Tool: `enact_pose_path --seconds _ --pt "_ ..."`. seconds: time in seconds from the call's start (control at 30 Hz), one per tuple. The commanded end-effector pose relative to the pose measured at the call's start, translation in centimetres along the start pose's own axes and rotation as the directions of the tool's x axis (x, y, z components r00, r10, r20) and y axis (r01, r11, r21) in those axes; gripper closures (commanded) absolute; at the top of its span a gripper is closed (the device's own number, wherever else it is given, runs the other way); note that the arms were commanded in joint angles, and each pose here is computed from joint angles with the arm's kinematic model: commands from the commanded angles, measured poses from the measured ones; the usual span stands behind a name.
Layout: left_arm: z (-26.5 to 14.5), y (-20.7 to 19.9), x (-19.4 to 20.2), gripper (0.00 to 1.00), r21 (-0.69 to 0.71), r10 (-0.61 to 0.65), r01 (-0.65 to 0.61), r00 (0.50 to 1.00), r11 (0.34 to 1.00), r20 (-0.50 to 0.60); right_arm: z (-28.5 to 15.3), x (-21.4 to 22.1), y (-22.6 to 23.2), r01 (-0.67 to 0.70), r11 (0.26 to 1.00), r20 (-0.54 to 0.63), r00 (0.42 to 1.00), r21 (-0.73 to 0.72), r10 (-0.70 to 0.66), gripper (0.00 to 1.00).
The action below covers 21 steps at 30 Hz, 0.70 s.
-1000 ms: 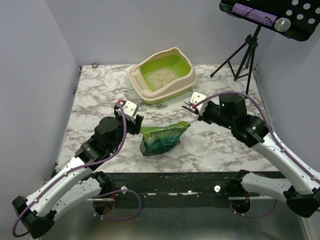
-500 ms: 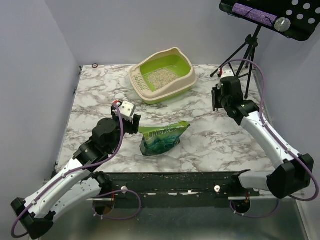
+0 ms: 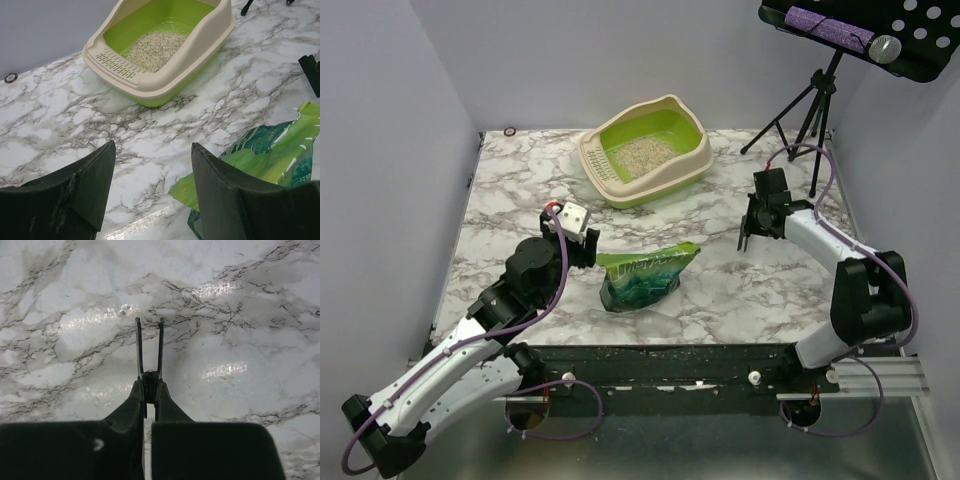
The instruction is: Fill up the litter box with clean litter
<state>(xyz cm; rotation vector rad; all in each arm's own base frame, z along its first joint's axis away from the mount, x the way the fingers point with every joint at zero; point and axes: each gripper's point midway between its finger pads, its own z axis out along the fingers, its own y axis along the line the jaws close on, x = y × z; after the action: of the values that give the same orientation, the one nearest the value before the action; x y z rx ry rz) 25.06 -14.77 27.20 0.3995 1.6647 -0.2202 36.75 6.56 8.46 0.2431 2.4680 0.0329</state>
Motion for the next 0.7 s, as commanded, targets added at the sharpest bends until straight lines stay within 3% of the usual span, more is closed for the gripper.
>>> enact_pose_path --seconds 0.0,0.13,0.23,0.47,0.67 --pt "0.2 0.2 0.7 0.29 -0.02 0.012 -0.013 1.0 1.0 -0.024 1.6 0.1 0.3 -0.066 0.998 -0.013 0.998 -0.012 0.066 0.84" --pt "0.2 0.7 1.0 0.29 -0.053 0.008 -0.011 0.999 0.999 -0.044 1.9 0.3 0.4 -0.076 0.997 -0.018 0.997 -0.017 0.076 0.51" --pt "0.2 1.8 1.3 0.29 -0.123 -0.007 0.0 0.998 0.992 -0.059 1.4 -0.4 1.1 -0.069 0.996 -0.009 0.998 -0.056 0.068 0.4" --pt "-0.1 2.9 0.8 0.25 -0.24 -0.14 0.112 0.985 0.964 -0.103 -1.7 -2.4 2.9 -0.035 0.984 0.058 0.997 -0.172 0.045 0.27" --pt "-2.1 1.5 0.9 0.13 -0.23 -0.358 0.313 0.914 0.921 -0.191 -5.1 -3.7 5.0 0.002 0.967 0.149 0.988 -0.254 0.037 0.23"
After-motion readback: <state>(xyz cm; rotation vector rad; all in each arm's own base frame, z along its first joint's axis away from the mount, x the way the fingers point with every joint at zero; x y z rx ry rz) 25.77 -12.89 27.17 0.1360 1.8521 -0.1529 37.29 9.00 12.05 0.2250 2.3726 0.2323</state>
